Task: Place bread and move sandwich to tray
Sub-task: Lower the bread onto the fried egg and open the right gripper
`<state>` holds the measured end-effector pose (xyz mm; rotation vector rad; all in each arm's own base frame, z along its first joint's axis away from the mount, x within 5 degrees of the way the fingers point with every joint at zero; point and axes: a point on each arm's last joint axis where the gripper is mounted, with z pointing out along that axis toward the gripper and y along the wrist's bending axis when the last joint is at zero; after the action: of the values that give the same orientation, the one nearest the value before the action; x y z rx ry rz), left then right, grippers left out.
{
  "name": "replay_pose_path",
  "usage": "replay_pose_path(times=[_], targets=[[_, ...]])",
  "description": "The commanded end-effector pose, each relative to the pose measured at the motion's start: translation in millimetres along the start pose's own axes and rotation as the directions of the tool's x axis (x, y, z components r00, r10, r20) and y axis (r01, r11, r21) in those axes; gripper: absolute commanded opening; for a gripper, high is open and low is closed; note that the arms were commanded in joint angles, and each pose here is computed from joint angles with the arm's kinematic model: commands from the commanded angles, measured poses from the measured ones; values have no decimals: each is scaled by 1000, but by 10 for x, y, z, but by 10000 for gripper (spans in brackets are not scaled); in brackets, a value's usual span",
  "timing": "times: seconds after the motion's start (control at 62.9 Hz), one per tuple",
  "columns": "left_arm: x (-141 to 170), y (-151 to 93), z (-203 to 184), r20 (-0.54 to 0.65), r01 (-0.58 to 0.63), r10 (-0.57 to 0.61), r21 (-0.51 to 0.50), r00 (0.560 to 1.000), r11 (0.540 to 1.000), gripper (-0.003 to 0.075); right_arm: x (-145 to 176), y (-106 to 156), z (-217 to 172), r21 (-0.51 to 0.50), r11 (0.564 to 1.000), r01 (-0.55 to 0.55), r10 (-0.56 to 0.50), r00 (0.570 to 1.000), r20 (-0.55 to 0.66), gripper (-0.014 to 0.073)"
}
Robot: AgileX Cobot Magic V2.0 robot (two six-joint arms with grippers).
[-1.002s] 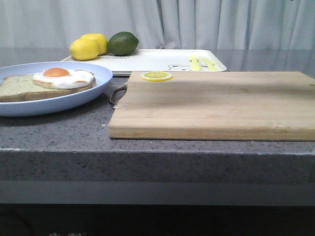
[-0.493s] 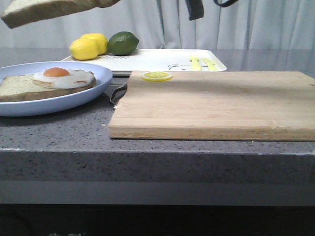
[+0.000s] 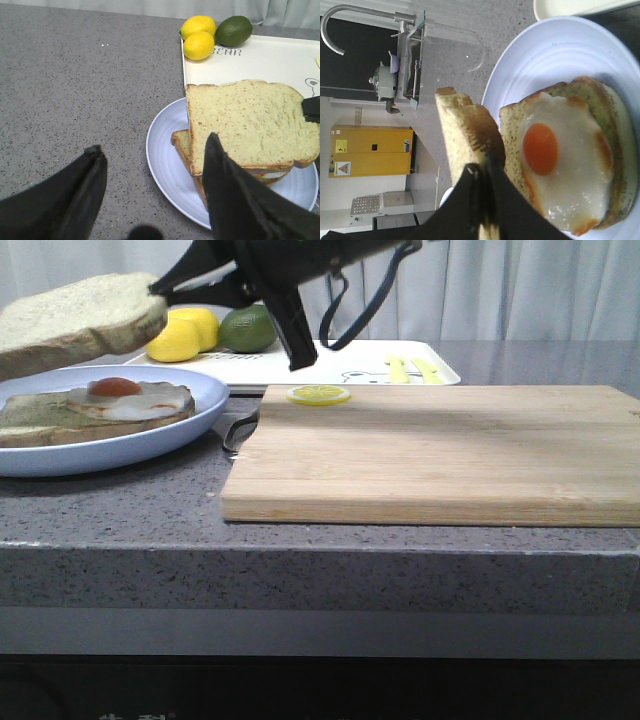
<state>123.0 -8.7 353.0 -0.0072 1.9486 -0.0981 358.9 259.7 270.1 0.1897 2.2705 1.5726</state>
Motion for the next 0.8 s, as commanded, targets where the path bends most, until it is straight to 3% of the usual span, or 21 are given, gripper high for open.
replay_pose_path(times=[0.0,0.525,0.604,0.779], targets=[[-162,-22,-36,102,15,-17,18,995,1000,419,-58,311,-119,-97,995,5,-2,999,34,-58],[-161,-25,-36,102,14,-16,20,995,1000,419,-139,181,-140,-55,998,32,-30,999,29,-36],[-161,-25,-36,102,14,-16,20,995,1000,419,-139,180,-148,-59,998,34,-33,999,20,15],[-161,-25,-36,102,14,-16,20,995,1000,419,-122,188,-149,-69,997,34,-34,999,2,237]])
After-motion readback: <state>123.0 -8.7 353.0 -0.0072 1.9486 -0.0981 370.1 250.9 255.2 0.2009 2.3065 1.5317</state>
